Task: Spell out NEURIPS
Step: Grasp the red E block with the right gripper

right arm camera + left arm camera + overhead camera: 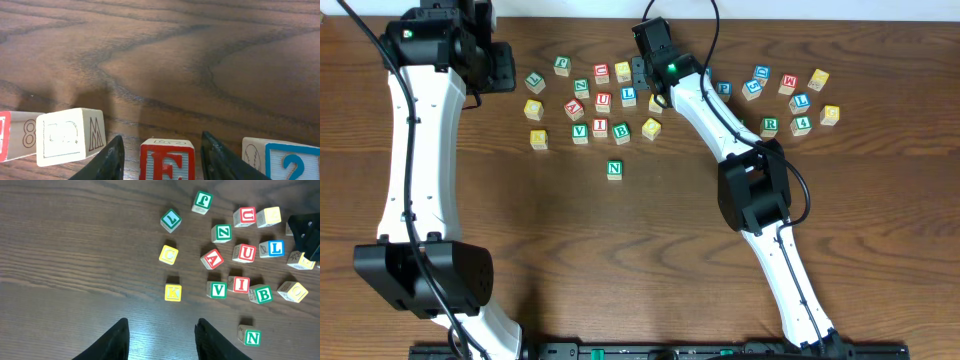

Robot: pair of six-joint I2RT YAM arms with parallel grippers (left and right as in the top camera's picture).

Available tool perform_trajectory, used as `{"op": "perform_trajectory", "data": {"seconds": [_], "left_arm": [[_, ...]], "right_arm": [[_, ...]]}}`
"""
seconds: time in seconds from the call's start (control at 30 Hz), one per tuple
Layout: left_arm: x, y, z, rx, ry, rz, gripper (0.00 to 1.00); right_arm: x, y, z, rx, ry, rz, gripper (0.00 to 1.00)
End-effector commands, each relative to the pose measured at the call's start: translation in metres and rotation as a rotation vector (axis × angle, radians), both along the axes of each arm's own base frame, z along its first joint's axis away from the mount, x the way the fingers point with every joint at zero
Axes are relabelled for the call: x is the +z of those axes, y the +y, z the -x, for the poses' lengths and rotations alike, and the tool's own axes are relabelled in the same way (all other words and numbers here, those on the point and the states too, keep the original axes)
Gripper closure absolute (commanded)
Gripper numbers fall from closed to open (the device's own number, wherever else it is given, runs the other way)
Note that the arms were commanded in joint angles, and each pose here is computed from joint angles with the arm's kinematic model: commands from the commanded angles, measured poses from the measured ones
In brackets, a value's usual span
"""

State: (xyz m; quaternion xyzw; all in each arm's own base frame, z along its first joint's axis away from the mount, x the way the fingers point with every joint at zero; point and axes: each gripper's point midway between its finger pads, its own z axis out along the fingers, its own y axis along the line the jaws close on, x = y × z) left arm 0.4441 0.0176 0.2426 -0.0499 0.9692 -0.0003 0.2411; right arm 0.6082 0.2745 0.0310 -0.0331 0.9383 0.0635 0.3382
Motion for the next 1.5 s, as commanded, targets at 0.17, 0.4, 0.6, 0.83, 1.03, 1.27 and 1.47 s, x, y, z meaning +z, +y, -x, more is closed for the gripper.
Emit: {"op": "perform_trajectory", "data": {"seconds": [0.17,0.4,0.6,0.83,1.03,1.27,1.47], "left_arm": [[0.005,0.000,-0.001,0.004,-0.013,-0.006,0.57],[0.005,0.000,-0.001,0.004,-0.013,-0.006,0.57],[0.005,0.000,-0.001,0.004,-0.013,-0.006,0.57],[0.005,0.000,-0.001,0.004,-0.013,-0.006,0.57],[0.005,0.000,-0.001,0.004,-0.013,-0.006,0.58],[0.005,0.000,-0.001,0.004,-0.013,-0.006,0.58],[0.005,0.000,-0.001,0.004,-0.013,-0.006,0.57]], "right_arm": [[-0.014,-0.006,0.004,-0.030,0.023,0.024,0.64],[-0.016,-0.007,0.006,-0.035,0.035,0.026,0.68],[-0.018,-0.008,0.008,-0.044,0.047,0.024,0.71],[-0.005,-0.006,0.005,-0.043,0.024,0.012,0.70],[0.050,-0.006,0.004,-0.043,-0.034,-0.019,0.71],[0.126,-0.014,0.032,-0.024,-0.030,-0.042,0.73],[0.149,-0.023,0.085,0.029,0.126,-0.044,0.76]]}}
